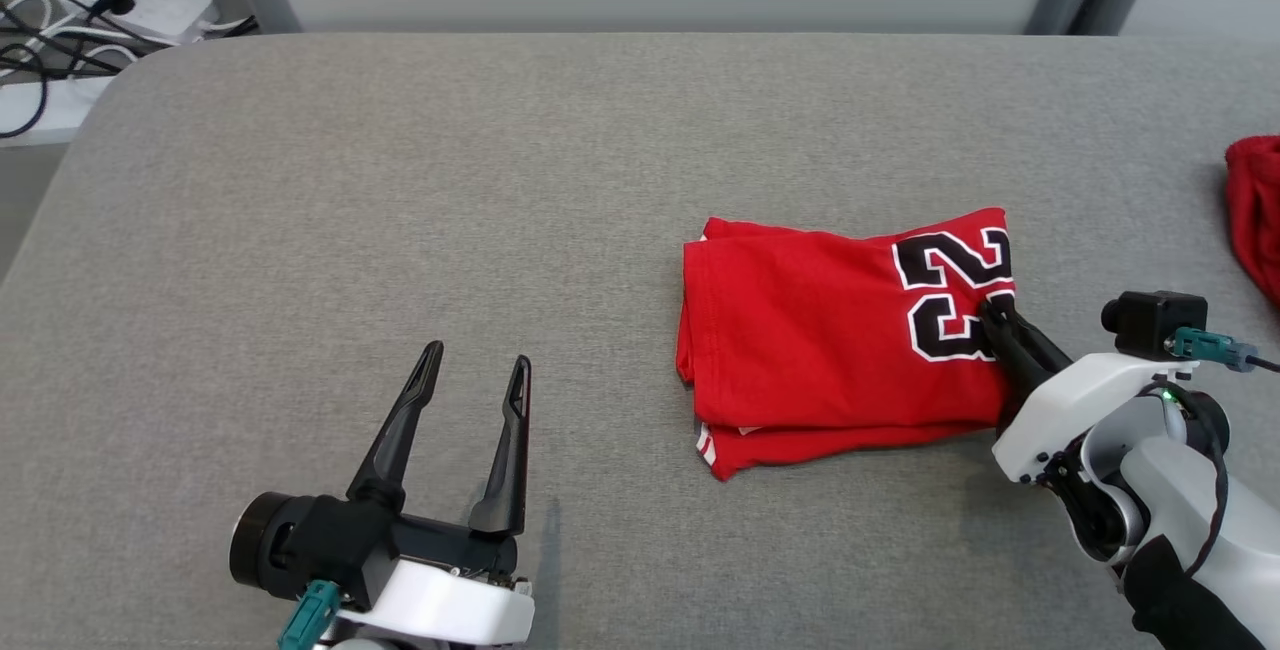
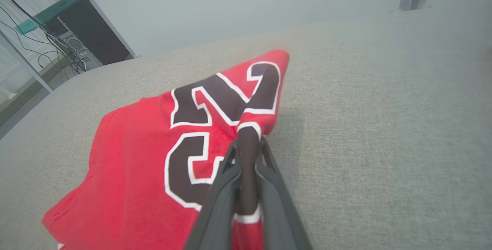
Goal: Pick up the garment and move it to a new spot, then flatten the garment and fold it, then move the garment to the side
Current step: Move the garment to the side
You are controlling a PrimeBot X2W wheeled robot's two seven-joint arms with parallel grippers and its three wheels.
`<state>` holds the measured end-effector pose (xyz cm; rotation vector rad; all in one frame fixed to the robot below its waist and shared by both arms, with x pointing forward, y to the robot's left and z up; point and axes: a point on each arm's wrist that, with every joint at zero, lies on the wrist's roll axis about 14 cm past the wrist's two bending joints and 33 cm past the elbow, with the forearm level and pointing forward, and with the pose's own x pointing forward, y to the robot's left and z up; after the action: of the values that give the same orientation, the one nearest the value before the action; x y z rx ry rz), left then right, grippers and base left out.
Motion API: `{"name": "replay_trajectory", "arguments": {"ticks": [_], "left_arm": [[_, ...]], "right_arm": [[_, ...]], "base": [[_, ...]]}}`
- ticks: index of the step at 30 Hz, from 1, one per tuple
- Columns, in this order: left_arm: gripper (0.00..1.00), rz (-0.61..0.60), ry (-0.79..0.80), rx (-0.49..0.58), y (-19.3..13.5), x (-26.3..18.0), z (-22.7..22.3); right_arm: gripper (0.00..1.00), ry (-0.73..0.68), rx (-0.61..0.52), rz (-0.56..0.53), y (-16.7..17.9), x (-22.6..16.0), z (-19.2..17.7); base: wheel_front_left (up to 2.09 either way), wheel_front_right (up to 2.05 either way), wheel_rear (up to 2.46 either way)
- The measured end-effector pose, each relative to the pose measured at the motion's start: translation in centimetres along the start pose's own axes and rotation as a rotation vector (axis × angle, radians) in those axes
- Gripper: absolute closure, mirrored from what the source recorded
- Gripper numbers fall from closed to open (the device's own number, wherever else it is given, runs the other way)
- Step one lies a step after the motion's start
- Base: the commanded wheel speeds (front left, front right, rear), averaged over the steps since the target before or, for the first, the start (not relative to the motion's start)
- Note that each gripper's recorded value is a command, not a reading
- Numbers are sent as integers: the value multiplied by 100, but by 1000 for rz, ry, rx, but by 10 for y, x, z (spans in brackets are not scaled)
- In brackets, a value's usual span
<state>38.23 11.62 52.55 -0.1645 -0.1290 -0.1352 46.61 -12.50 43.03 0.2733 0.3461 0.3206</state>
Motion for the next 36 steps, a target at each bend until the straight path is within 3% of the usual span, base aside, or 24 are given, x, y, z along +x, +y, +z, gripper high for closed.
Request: {"name": "replay_trajectory", "arguments": {"ticks": [14,36], "left_arm": [[0,-177,32,-19,-52,23,-19],[0,-395,76,-57,-121,47,-48]], "right_arm": [[100,-97,42,-158,-51,-45,17],[100,-119,100,-357,-102,-106,-2]], "base": [[0,0,0],[0,0,0]]}}
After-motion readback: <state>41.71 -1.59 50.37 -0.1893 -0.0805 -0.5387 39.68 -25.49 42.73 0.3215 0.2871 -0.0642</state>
